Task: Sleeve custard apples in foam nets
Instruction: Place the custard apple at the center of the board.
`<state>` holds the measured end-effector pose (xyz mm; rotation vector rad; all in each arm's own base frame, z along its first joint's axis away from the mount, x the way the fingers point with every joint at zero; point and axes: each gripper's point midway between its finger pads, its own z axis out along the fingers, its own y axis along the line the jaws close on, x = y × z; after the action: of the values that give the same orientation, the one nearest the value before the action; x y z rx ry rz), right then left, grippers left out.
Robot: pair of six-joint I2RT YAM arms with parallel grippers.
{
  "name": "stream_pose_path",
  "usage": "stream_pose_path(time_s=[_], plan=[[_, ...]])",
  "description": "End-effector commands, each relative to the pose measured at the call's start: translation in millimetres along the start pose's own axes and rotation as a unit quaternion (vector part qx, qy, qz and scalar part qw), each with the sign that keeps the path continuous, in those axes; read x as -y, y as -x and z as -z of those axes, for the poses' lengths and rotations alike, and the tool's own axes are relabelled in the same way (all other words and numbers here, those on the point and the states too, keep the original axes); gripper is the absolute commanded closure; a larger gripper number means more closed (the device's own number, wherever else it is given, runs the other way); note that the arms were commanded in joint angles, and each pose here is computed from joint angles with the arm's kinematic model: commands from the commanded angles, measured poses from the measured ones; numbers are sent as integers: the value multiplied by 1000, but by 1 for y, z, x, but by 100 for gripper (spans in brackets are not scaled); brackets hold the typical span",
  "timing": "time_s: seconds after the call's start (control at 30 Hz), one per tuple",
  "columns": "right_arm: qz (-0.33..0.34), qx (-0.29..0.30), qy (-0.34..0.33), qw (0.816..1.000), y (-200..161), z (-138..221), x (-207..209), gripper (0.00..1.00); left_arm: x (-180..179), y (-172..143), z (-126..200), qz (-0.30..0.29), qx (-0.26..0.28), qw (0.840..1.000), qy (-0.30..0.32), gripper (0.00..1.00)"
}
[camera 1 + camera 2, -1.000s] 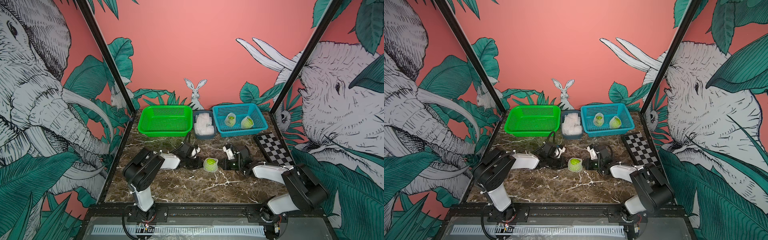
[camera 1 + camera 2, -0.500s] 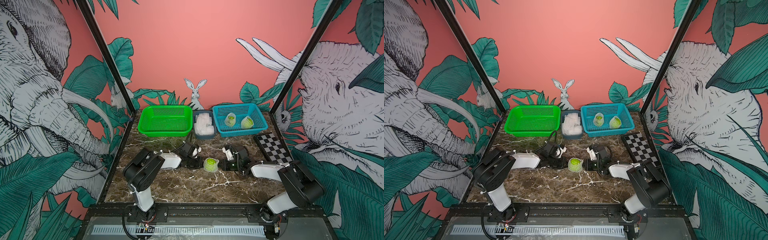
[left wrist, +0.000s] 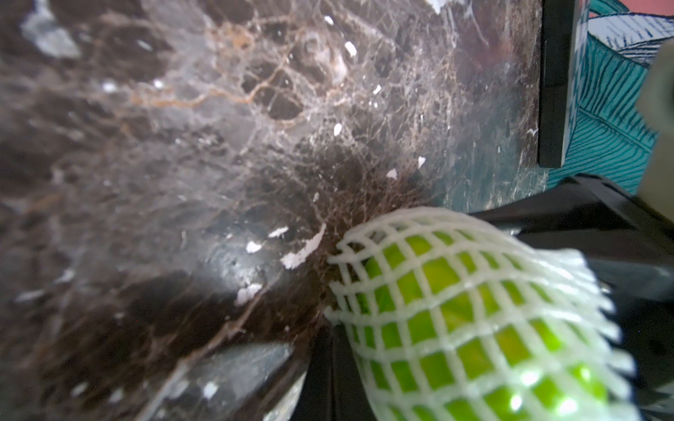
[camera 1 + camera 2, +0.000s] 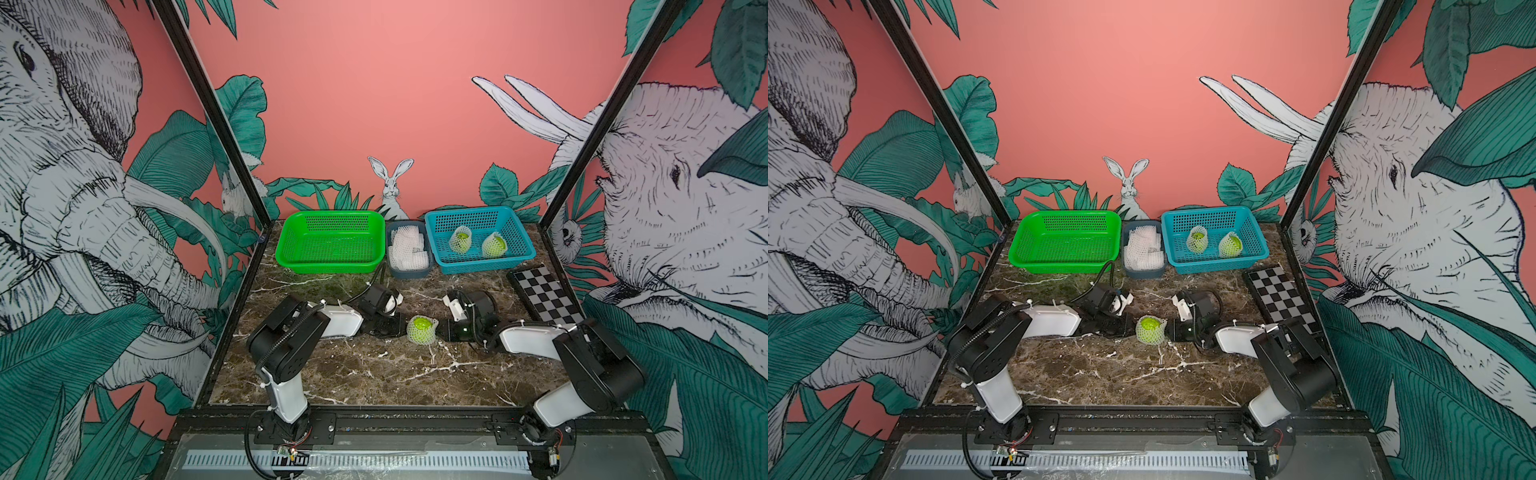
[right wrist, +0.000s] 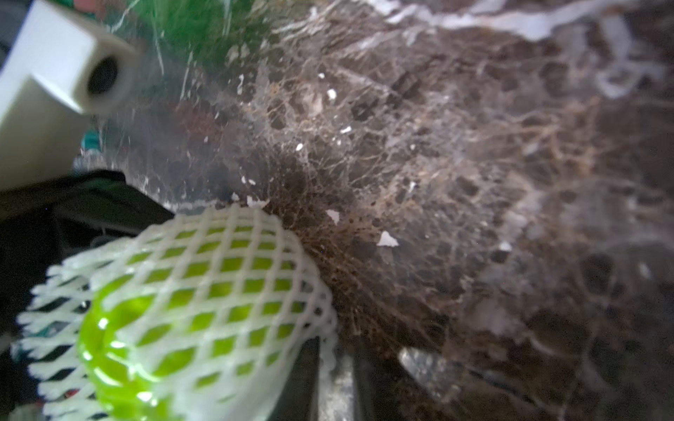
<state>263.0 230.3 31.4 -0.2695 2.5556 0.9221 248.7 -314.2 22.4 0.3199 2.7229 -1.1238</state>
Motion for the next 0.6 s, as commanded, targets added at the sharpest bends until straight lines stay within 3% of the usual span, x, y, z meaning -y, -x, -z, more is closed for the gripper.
stream_pose_path(time_s=[0.0, 0.1, 0.4, 0.5, 0.57], plan=[[26, 21, -23, 999, 15, 17, -6, 56, -1, -3, 3, -8, -5, 1000, 16, 100], [37, 28, -52, 998, 19, 32, -2, 40, 1, -1, 5, -12, -1, 1000, 15, 100], [90, 42, -108, 989, 36, 75, -11, 20, 4, 2, 4, -10, 3, 1000, 7, 100], [128, 36, -111, 985, 38, 81, -23, 4, 5, 2, 4, -11, 3, 1000, 7, 100], [157, 15, -111, 981, 36, 80, -36, 1, 4, 2, 4, -11, 3, 1000, 8, 100]])
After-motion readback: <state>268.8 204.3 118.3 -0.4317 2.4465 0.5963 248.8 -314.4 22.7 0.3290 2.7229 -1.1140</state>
